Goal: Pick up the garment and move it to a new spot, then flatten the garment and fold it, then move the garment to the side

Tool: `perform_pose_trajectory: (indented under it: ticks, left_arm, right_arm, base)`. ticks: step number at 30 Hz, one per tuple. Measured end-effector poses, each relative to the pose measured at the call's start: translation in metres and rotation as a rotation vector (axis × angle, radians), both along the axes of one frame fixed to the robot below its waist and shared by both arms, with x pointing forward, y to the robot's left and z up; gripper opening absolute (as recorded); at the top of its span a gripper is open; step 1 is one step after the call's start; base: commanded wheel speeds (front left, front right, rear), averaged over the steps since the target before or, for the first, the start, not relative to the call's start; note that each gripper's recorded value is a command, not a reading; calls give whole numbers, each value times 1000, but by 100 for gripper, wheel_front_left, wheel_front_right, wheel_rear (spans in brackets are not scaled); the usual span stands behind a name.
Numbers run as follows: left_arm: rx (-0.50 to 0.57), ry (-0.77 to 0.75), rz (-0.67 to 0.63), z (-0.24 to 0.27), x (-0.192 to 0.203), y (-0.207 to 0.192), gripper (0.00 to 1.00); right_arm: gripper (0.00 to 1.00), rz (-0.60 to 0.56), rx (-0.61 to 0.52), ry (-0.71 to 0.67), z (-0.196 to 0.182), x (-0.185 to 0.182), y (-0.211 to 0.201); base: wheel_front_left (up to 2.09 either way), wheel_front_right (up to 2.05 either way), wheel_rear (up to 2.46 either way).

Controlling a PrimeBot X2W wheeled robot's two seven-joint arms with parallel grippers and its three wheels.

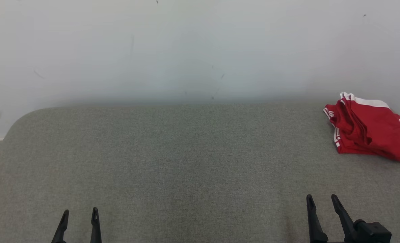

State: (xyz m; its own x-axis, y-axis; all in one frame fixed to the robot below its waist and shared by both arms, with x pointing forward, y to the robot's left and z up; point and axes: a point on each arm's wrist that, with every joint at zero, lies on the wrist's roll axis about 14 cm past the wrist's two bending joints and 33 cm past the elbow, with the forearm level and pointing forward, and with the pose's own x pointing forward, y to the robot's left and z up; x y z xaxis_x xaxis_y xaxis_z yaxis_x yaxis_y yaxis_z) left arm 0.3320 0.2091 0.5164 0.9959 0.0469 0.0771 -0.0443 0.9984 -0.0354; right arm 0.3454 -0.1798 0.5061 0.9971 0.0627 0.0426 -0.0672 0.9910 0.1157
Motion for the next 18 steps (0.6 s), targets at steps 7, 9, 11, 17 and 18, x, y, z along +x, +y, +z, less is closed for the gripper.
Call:
perform_pose_trajectory:
  ticks: [7, 9, 11, 17, 18]
  left_arm:
    - [6, 1, 10, 0, -1, 2, 0]
    - [-2, 30, 11, -10, -4, 0, 0]
    - [-8, 58, 11, -19, -7, -2, 0]
    - [-99, 116, 21, -34, -9, -2, 0]
    - [-119, 121, 24, -35, -9, -1, 0]
  right_arm:
    - [0, 2, 5, 7, -2, -1, 1]
    - [0, 0, 6, 35, -11, -4, 0]
    - [0, -2, 7, 65, -21, -7, 0]
    - [0, -23, 89, 114, -32, -10, -4]
    - [0, -26, 108, 116, -33, -10, -5]
  base:
    - [0, 0, 0]
    - [0, 0, 0]
    - [0, 0, 0]
    - [0, 0, 0]
    - [0, 0, 0]
